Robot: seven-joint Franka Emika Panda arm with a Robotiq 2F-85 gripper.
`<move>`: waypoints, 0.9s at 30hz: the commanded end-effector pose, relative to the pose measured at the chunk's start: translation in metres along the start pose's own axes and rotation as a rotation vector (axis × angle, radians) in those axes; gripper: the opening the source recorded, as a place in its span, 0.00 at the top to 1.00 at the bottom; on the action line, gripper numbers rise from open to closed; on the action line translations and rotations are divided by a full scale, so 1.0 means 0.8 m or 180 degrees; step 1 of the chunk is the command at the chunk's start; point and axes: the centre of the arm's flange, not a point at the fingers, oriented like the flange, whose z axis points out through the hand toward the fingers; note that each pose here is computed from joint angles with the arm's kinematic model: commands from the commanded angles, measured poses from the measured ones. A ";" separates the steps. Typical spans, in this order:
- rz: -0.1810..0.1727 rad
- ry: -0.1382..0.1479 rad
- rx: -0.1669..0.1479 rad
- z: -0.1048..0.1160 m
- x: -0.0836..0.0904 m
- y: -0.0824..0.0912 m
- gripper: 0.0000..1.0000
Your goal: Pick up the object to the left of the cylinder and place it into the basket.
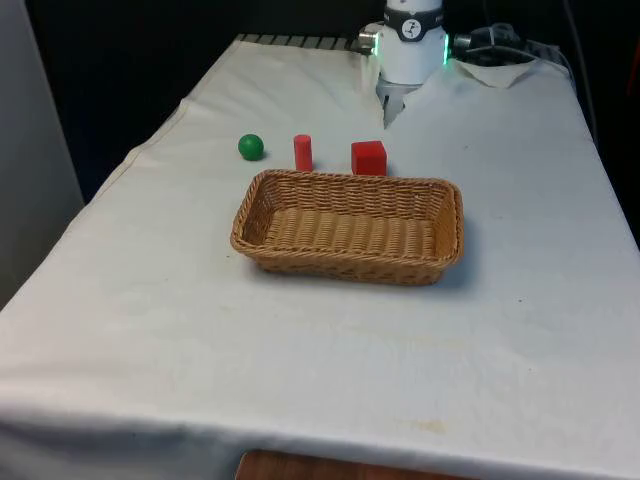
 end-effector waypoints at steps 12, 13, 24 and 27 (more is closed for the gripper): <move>0.0012 -0.0022 -0.0004 0.021 -0.020 -0.002 0.00; 0.0009 -0.0025 -0.0009 0.023 -0.022 -0.002 0.00; -0.0018 -0.0025 -0.0030 0.036 -0.037 0.000 0.00; -0.0024 -0.0025 -0.0044 0.041 -0.044 0.000 0.00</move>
